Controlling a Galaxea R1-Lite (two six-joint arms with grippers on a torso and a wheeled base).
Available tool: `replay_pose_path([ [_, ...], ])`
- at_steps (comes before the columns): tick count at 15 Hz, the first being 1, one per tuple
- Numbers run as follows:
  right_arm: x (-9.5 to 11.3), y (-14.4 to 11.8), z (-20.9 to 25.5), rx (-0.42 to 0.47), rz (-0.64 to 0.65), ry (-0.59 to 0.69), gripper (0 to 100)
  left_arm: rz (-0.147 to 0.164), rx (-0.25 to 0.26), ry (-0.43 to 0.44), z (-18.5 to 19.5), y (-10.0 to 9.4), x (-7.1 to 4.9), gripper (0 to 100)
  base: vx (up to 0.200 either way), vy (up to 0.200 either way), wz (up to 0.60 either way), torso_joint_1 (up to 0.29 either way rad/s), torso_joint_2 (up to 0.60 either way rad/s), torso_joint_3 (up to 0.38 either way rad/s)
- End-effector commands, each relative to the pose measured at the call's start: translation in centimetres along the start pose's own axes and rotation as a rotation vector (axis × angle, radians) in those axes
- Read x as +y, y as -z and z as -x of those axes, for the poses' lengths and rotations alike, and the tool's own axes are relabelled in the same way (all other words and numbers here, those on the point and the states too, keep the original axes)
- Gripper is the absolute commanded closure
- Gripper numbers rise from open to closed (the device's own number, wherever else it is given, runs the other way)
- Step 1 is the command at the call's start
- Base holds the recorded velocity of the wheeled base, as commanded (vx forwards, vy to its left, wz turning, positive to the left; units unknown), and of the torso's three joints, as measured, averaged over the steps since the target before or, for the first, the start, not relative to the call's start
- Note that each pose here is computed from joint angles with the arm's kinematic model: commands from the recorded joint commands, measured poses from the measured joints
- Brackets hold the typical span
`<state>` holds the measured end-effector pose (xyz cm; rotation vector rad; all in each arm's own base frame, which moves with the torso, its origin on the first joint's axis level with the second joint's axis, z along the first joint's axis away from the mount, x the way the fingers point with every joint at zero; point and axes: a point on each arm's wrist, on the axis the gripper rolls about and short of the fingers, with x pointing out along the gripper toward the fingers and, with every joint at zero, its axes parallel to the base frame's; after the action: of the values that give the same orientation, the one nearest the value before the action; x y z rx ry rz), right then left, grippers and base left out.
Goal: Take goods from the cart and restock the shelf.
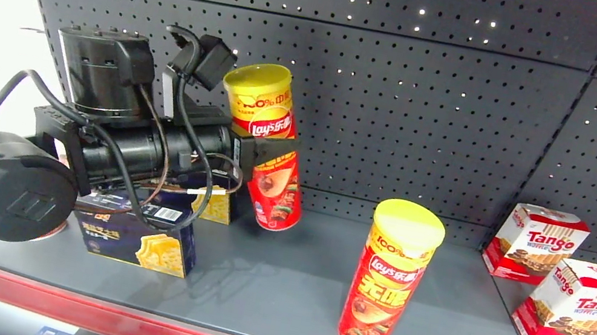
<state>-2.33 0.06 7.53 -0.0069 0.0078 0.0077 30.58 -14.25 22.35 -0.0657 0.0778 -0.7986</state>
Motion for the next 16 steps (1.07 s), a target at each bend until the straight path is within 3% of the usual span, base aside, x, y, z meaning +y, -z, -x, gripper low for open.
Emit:
replay_pose_path([
  [1, 0.0, 0.0, 0.0, 0.001, 0.001, 0.002, 0, 0.006, 0.007, -0.016, 0.1, 0.3, 0.8, 100, 0.0, 0.0, 0.0, 0.0, 0.0, 0.0],
  [16, 0.0, 0.0, 0.0, 0.001, 0.001, 0.0, 0, 0.004, 0.013, -0.001, -0.8, 0.6, 1.2, 100, 0.0, 0.0, -0.04, 0.0, 0.0, 0.0],
])
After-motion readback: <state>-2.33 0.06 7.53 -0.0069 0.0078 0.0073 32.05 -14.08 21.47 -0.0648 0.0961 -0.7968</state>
